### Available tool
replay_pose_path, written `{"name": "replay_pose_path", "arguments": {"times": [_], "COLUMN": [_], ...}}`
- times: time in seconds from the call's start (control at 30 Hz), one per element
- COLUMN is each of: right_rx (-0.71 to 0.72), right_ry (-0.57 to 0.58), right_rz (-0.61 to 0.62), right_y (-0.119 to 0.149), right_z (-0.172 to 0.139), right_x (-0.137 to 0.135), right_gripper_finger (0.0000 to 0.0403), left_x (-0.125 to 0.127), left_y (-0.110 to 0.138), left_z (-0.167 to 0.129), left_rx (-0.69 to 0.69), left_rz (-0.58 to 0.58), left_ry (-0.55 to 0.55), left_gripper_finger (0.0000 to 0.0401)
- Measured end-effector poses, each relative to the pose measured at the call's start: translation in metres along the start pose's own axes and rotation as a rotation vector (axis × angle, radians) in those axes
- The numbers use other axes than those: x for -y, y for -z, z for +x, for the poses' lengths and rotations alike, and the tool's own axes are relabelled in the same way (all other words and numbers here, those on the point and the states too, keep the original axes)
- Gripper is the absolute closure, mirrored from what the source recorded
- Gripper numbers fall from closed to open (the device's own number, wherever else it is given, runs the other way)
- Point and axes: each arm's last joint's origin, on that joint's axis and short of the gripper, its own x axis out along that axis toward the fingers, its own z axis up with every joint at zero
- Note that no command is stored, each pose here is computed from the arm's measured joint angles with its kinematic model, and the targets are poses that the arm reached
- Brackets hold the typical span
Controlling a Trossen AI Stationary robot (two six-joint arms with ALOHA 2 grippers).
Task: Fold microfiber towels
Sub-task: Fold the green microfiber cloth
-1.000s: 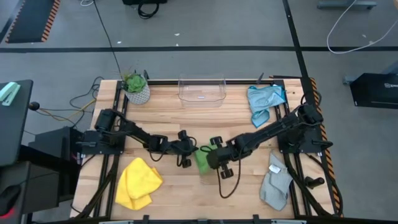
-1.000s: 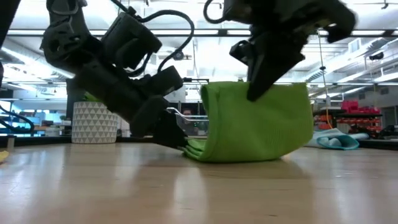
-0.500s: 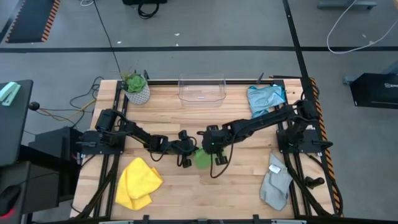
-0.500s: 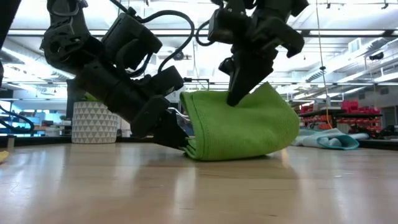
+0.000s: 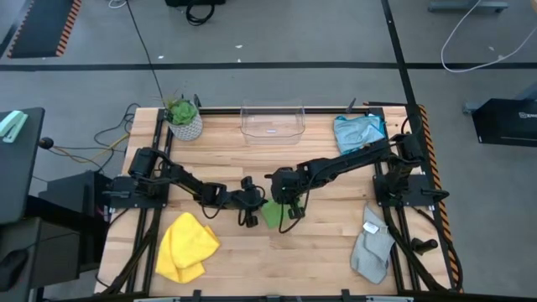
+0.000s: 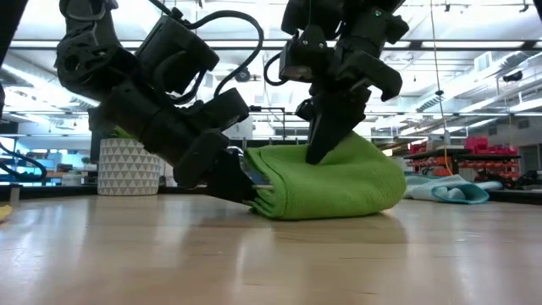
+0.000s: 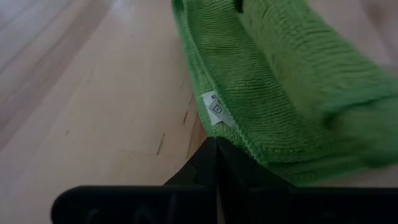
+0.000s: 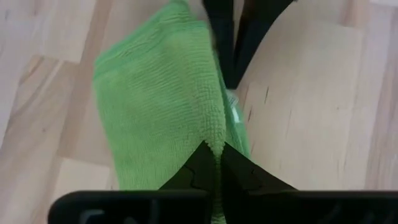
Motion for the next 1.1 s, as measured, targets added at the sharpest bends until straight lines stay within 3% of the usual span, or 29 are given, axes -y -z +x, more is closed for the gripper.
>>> {"name": "replay_pose_path", "arguments": {"times": [0.13, 0.37, 0.57, 0.67, 0.8, 0.9, 0.97, 1.1], "right_rx": [0.002, 0.014, 0.053, 0.127, 0.266, 0.327, 0.35, 0.35], "right_ry": [0.001, 0.019, 0.058, 0.06, -0.002, 0.012, 0.008, 0.013], "right_rz": [0.004, 0.028, 0.065, 0.096, 0.199, 0.268, 0.304, 0.338], "right_y": [0.001, 0.0, 0.001, 0.012, 0.047, 0.073, 0.083, 0.091], "right_z": [0.001, -0.004, -0.046, -0.062, -0.052, -0.039, -0.033, -0.023], "right_x": [0.001, 0.001, -0.001, -0.004, -0.009, -0.014, -0.016, -0.021], "right_gripper_finger": [0.0345, 0.0234, 0.0183, 0.0213, 0.0321, 0.0389, 0.0385, 0.0371], "left_x": [0.0, -0.007, -0.015, -0.017, -0.013, -0.009, -0.006, -0.004], "left_y": [0.0, -0.005, -0.015, -0.022, -0.032, -0.043, -0.049, -0.047], "left_z": [0.0, -0.007, -0.028, -0.037, -0.04, -0.039, -0.035, -0.025], "left_rx": [-0.001, -0.049, -0.138, -0.138, -0.06, 0.048, 0.119, 0.111], "left_rz": [-0.011, 0.016, 0.071, 0.065, 0.034, -0.014, -0.039, -0.057], "left_ry": [-0.002, -0.043, -0.135, -0.137, -0.103, 0.004, 0.078, 0.094], "left_gripper_finger": [0.0376, 0.0362, 0.035, 0.0358, 0.0386, 0.0394, 0.0391, 0.0389]}}
